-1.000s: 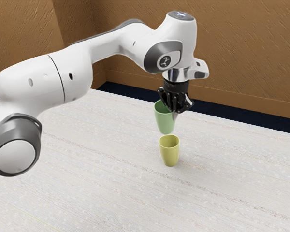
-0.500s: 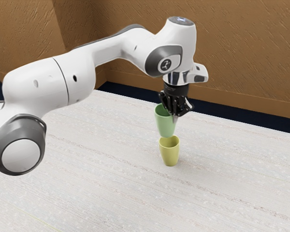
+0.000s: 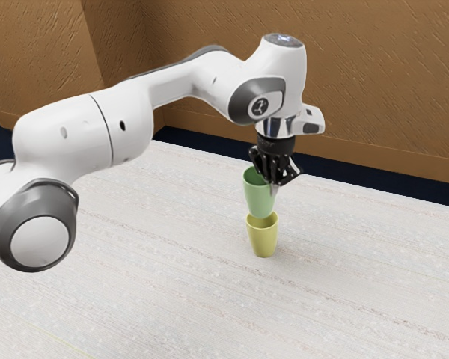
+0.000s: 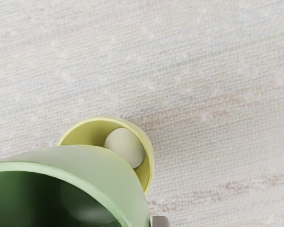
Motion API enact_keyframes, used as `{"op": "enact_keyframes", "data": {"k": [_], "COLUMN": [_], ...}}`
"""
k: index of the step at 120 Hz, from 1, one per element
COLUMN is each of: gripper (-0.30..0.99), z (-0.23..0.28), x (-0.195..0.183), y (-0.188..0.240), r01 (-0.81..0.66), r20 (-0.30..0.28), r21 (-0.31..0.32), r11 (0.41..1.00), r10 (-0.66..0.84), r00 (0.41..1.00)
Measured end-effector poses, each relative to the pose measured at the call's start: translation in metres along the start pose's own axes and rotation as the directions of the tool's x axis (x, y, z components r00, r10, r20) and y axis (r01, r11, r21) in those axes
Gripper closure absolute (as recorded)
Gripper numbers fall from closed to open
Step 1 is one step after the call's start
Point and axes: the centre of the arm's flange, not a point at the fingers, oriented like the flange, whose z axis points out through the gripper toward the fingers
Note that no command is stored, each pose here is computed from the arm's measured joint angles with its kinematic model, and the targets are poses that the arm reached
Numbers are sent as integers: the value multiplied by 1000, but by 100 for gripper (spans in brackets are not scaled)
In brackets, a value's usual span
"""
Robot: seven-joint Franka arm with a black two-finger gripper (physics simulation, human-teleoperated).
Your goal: Place the left cup onto the right cup
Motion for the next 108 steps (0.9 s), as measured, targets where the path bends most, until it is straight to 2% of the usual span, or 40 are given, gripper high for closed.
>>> {"op": "enact_keyframes", "data": {"k": [60, 108], "gripper": [78, 74], "z": [24, 27], "x": [8, 11], "y": [-7, 0], "r01": [8, -12], "r20": [22, 13], "r21": [-10, -8], "r11": [1000, 1000], "r10": [-8, 12], "r00": [1000, 1000]}}
